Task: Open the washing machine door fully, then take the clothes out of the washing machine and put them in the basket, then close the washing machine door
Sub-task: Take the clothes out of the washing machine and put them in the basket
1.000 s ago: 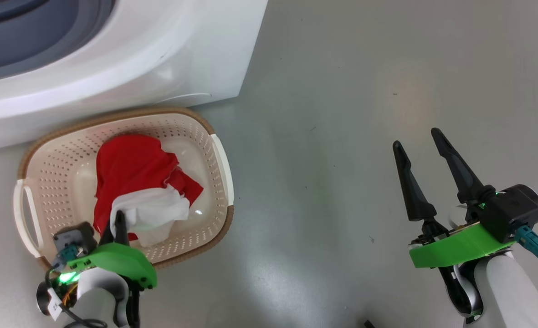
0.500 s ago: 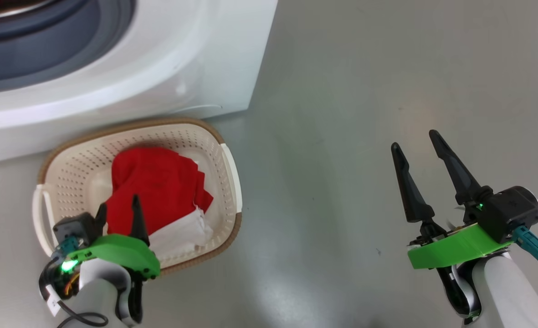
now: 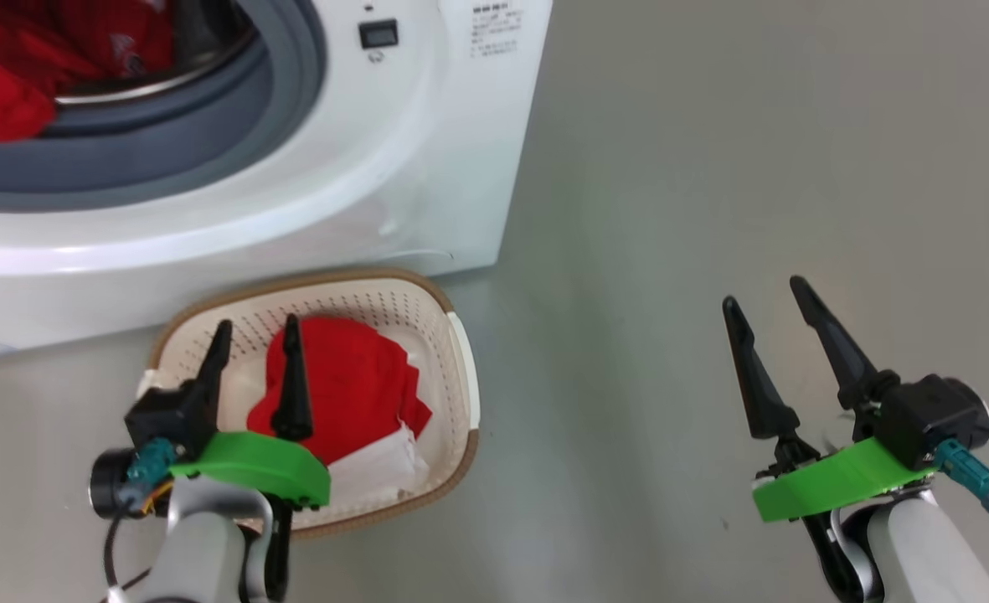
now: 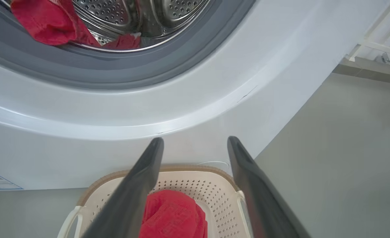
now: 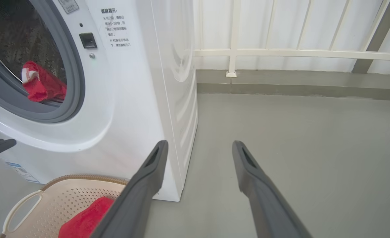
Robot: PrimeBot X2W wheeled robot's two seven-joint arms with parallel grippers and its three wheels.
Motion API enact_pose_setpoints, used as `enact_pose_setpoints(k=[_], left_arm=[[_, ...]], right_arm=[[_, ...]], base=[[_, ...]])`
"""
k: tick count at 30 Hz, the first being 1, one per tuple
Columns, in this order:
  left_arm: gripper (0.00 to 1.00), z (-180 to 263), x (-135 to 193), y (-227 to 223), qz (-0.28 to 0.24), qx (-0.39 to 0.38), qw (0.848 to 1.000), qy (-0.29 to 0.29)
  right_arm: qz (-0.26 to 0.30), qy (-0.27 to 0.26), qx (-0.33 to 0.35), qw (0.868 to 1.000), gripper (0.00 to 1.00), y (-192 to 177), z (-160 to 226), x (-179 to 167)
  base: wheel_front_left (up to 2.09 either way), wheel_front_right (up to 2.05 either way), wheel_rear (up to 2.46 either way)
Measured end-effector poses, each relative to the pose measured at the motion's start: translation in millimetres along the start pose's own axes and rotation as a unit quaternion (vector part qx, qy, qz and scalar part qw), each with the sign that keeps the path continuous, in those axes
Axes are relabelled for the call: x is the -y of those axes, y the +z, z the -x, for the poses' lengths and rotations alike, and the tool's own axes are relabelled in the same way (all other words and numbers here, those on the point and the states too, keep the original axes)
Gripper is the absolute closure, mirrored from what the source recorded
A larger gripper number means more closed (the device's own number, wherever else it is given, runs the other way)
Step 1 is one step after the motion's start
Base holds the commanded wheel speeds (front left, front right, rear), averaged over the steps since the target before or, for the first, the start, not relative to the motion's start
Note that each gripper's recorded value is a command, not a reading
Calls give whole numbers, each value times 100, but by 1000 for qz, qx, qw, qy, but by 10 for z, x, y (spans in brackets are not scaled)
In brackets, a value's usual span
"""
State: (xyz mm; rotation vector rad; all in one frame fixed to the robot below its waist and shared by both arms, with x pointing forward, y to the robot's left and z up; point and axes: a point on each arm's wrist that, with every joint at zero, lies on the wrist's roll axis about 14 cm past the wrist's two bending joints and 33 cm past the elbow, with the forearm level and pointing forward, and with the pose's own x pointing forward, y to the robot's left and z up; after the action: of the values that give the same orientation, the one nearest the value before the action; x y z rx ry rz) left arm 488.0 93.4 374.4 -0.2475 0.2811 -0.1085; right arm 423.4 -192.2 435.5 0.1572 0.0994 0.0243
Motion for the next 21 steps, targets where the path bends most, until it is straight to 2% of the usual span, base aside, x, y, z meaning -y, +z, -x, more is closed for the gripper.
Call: enact_pose_setpoints(k=[9,21], left_arm=[[0,339,104,665,-35,99,994,-9],[0,884,69,1013,-69,144,987,-9]], right_arm=[[-8,5,17,1000,0,137,136,-78],[-9,15,25,1000,0,207,359,-185]], base=[[0,0,0],[0,0,0]])
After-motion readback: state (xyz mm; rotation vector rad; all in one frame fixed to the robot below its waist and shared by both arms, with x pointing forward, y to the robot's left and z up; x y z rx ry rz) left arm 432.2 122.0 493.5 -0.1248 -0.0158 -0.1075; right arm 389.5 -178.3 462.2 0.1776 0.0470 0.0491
